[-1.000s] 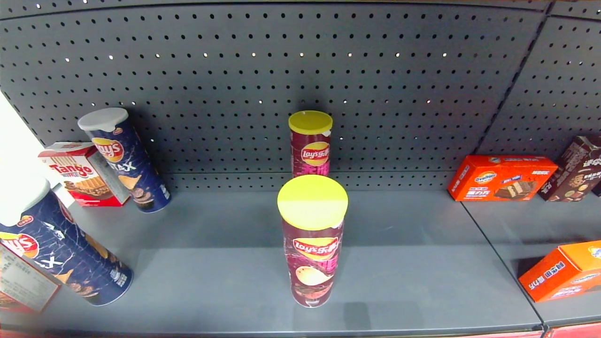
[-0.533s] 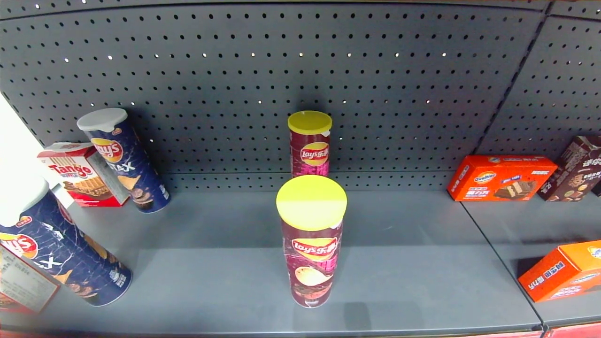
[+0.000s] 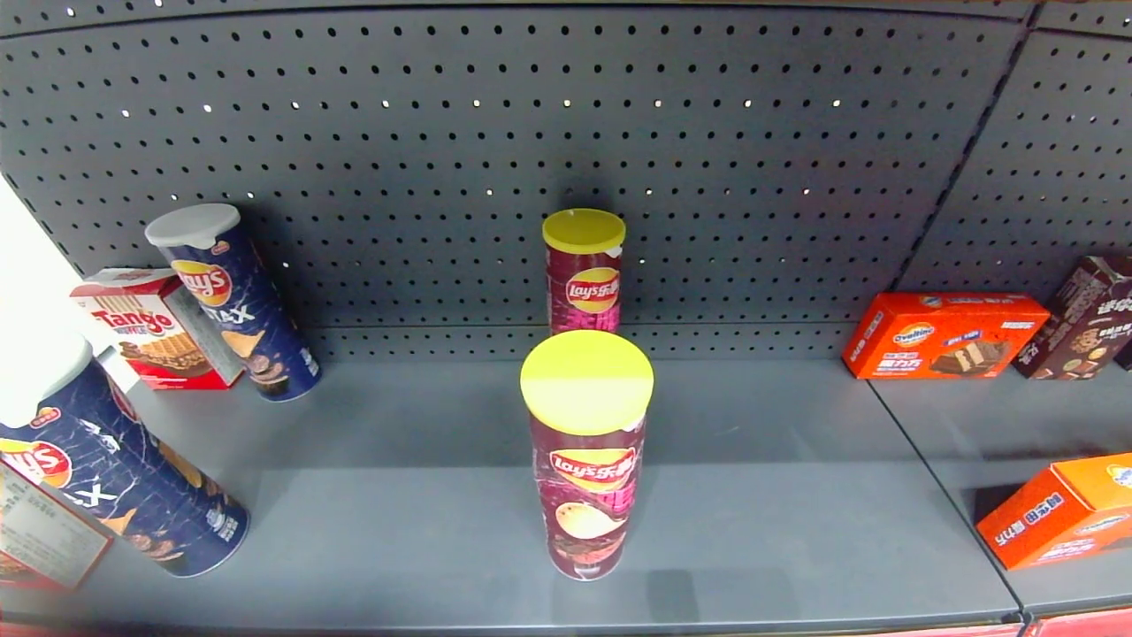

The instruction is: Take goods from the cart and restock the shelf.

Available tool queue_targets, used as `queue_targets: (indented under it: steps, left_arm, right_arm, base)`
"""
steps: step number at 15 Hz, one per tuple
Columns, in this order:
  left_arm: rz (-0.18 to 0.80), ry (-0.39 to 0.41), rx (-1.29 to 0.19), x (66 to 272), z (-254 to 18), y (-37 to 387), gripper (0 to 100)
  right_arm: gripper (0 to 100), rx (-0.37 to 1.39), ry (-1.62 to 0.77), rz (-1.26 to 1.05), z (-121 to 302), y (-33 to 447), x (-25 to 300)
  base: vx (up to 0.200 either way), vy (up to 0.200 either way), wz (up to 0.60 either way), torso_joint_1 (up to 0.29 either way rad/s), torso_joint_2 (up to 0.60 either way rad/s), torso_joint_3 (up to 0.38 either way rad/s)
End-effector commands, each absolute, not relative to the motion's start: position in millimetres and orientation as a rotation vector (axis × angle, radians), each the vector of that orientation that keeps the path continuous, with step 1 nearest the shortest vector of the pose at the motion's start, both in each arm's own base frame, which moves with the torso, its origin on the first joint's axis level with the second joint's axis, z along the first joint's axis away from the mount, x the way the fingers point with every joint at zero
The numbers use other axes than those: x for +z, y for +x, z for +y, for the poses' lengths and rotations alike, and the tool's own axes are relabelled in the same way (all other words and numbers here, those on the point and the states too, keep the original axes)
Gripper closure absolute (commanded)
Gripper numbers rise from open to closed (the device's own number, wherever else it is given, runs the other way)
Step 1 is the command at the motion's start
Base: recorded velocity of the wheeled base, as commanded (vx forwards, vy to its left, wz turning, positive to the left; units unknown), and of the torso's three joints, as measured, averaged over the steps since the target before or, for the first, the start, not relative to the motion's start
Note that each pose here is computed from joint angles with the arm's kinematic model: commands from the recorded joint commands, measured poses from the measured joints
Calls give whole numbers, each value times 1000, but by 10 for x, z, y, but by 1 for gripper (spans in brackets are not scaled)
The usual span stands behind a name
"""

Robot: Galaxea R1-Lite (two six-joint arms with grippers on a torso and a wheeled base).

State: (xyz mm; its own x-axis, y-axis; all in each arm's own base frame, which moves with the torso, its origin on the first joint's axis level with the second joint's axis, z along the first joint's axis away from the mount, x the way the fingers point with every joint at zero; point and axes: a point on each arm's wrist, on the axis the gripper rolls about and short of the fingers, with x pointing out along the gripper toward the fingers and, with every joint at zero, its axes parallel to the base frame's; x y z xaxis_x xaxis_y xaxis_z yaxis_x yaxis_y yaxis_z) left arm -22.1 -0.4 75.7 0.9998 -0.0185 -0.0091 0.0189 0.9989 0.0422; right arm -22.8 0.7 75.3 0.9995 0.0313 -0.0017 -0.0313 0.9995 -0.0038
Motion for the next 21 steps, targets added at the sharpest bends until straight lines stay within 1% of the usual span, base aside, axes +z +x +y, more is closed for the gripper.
queue_targets:
  steps: [1,3,5,12,14,21]
  left_arm:
    - [10,43,-19,757,-4,-220,0]
    - [10,43,-19,757,-4,-220,0]
    - [10,41,-19,757,-4,-220,0]
    - [10,41,-20,757,-4,-220,0]
    - [10,41,-22,757,-5,-220,0]
    - [10,37,-20,757,-4,-220,0]
  right_arm:
    - [0,32,-5,3,7,-227,754]
    - [0,32,-5,3,7,-228,756]
    - [0,32,-5,3,7,-227,754]
    - [0,32,-5,3,7,-227,754]
    - [0,32,-3,5,7,-227,752]
    - [0,32,-5,3,7,-227,754]
  base:
    - [0,0,0,0,0,0]
    - [0,0,0,0,0,0]
    - [0,0,600,2,5,5]
    - [0,0,0,0,0,0]
    - [0,200,0,0,0,0]
    - [0,0,0,0,0,0]
